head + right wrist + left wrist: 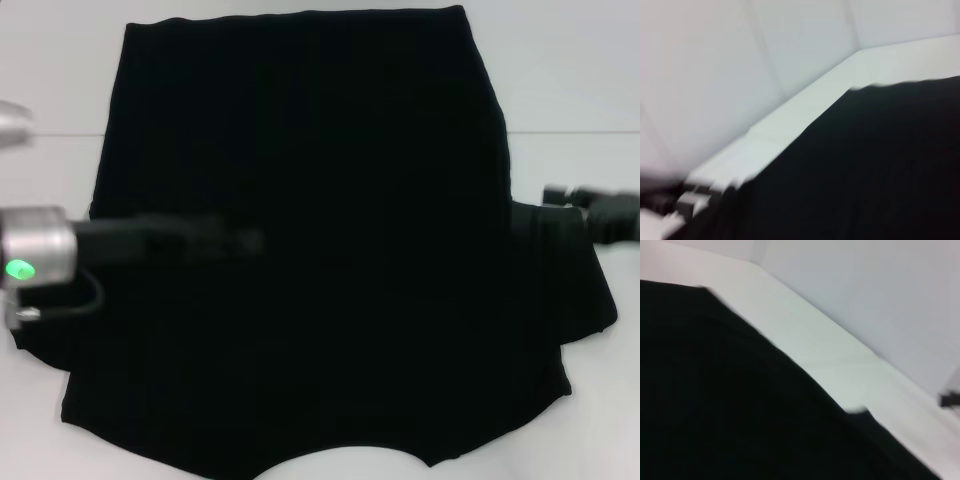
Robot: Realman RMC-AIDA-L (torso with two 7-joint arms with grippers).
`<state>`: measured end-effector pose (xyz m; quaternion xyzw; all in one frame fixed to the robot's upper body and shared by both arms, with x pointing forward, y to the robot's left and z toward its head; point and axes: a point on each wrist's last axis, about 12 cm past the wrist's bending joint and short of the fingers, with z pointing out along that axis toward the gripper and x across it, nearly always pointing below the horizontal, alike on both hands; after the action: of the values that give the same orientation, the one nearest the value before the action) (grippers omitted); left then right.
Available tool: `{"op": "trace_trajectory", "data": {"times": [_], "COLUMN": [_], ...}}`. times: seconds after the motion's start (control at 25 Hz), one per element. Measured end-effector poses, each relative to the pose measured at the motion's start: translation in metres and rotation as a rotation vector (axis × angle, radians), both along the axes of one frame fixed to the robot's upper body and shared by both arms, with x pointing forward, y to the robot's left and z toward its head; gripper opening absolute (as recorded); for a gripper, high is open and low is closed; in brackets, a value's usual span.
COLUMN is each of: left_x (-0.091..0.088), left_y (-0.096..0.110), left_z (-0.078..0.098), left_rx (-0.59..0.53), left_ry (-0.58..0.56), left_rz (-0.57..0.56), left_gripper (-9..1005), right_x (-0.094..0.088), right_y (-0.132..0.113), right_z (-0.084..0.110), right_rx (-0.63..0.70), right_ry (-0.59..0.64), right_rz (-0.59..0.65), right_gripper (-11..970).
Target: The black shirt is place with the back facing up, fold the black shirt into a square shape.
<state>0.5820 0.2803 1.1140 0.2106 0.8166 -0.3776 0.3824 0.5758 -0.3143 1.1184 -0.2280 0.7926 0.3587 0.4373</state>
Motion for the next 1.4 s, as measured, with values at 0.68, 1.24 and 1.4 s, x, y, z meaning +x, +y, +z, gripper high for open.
{"op": "trace_trajectory", "data": {"times": [0.68, 1.24, 1.4], "left_x": [-0.033, -0.059, -0.063], "left_y": [0.092, 0.131, 0.134], "left_z": [-0.007, -0.03, -0.033], "left_rx": [-0.231, -0.107, -0.097], "left_ry": [0.404, 0.492, 0.507], "left_rz": [0.462, 0.656, 0.677], "left_gripper": [844, 799, 793], "right_x": [0.081, 0.082, 0.082], "right_y": [-0.002, -0.001, -0.002], "right_z": [0.065, 0.065, 0.065], "right_rx": [-0.057, -0.06, -0.059], "right_ry": [0.275, 0.274, 0.274], "right_rz": [-0.277, -0.283, -0.284], "right_gripper": [940, 940, 940]}}
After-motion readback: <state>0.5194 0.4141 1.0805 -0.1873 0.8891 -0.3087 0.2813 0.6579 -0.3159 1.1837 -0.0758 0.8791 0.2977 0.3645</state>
